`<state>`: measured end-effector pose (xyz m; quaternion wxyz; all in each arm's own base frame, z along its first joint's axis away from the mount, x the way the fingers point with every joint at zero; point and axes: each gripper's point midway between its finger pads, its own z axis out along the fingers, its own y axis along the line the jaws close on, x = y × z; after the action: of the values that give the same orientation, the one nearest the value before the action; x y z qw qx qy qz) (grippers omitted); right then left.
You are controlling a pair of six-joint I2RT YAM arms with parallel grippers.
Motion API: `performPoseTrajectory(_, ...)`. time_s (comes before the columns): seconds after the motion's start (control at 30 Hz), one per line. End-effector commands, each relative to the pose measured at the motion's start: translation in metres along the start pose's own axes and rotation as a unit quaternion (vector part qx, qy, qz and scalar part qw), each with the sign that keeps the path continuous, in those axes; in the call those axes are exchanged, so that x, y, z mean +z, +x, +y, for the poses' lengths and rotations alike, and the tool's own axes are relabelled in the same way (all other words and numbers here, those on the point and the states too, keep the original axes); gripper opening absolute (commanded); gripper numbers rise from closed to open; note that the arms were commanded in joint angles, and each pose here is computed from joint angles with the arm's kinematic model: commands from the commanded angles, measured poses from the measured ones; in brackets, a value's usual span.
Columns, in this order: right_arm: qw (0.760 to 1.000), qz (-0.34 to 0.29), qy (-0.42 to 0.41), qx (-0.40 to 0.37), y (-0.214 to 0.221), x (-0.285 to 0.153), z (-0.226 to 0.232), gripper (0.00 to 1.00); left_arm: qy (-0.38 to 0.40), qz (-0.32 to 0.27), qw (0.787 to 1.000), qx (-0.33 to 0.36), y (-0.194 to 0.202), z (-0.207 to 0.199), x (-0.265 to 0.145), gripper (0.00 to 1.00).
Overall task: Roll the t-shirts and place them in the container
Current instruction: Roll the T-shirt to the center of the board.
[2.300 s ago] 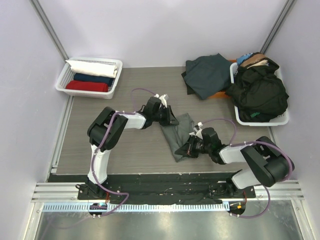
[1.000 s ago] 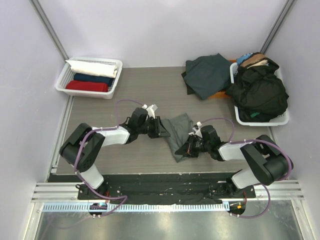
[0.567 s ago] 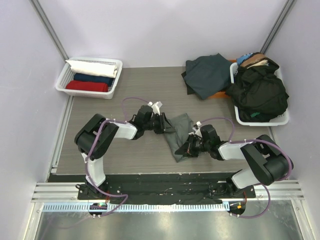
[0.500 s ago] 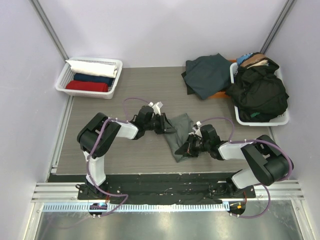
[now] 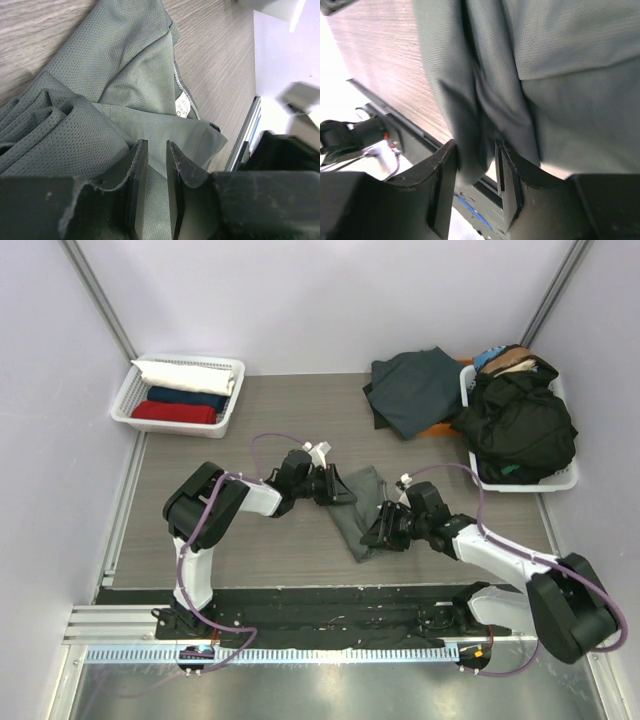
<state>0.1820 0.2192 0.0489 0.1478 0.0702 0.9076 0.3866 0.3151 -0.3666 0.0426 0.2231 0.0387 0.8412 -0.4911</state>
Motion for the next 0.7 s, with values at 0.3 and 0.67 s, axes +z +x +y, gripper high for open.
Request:
performPoseTrajectory(0.3,0.992,-0.005,0.012,-0.122,-0.02,-0.045,0.05,0.29,-0.03,0.001,1.0,0.008,0.005,0.025,0.007,0.25)
performPoseTrajectory(0.67,0.989,0.083,-0.06,-0.104,0.006,-0.008,0.065,0.01,-0.024,0.003,1.0,0.012,0.004,0.023,0.007,0.25)
